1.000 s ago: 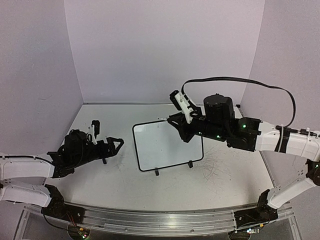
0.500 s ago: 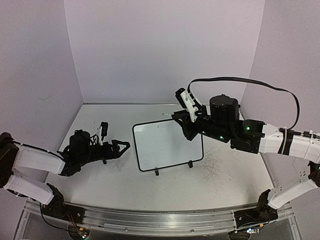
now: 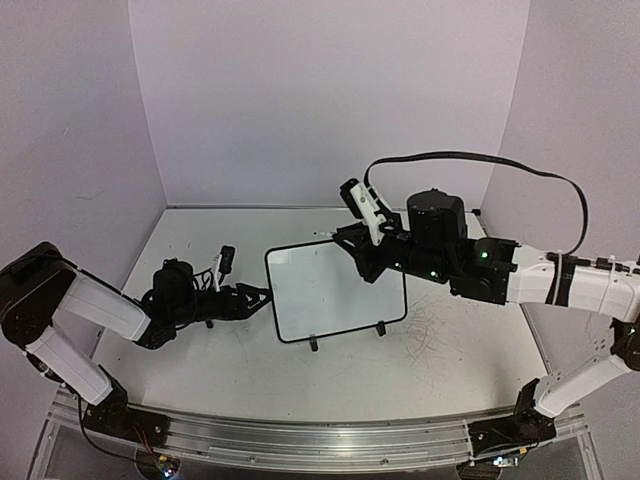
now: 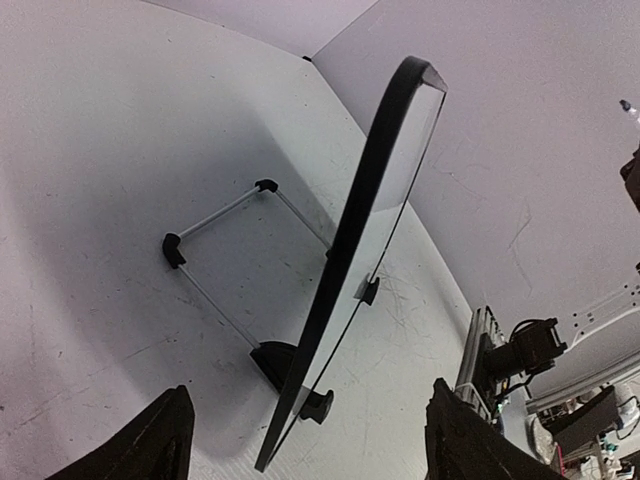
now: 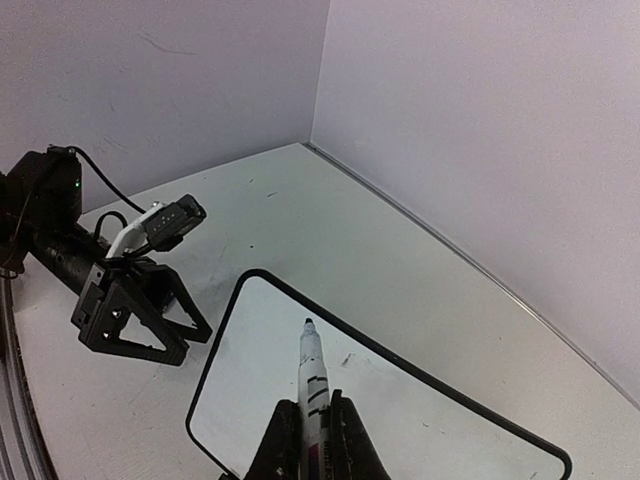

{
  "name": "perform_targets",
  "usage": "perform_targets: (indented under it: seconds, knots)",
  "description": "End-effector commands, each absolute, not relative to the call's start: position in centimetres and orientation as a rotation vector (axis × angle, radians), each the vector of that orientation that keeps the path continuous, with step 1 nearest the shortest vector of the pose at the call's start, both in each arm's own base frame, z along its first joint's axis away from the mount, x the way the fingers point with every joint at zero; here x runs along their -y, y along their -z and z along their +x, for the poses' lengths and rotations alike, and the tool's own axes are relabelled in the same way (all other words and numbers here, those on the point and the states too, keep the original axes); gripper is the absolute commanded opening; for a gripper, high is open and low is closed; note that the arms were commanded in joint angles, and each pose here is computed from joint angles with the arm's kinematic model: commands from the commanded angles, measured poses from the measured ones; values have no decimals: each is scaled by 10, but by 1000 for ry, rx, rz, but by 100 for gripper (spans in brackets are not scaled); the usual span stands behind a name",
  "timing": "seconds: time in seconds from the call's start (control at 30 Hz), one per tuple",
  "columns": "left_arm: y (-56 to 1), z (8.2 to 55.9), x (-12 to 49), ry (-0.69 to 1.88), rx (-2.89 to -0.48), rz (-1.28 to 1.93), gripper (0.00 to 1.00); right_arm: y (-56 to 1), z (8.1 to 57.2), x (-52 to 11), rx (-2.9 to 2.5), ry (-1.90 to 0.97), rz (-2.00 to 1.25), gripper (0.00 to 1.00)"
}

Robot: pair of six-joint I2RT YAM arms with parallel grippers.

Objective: Write a sentence on the whiteboard
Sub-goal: Hold the whiteboard at the center of the board.

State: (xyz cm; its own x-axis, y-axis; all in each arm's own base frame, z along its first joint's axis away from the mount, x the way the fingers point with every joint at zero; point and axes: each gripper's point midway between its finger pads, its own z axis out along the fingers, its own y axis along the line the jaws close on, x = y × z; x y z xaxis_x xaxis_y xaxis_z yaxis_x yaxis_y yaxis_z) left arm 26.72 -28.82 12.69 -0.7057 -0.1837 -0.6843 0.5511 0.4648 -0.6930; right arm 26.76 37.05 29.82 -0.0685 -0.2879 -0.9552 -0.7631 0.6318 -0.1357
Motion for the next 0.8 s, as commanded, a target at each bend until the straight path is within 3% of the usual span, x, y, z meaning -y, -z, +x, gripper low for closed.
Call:
perform_targets:
  seconds: [0.0, 0.33, 0.77]
  knots:
    - [-151, 267, 298, 1378, -1872, 367, 78, -310, 270, -396, -1605, -573, -888, 0]
    - [-148, 285, 297, 1345, -1851, 374, 51, -284, 260, -433, -1585, -593, -1020, 0]
    - [-141, 290, 311, 1412, -1807, 451, 34, -264, 265, -450, -1566, -542, -1039, 0]
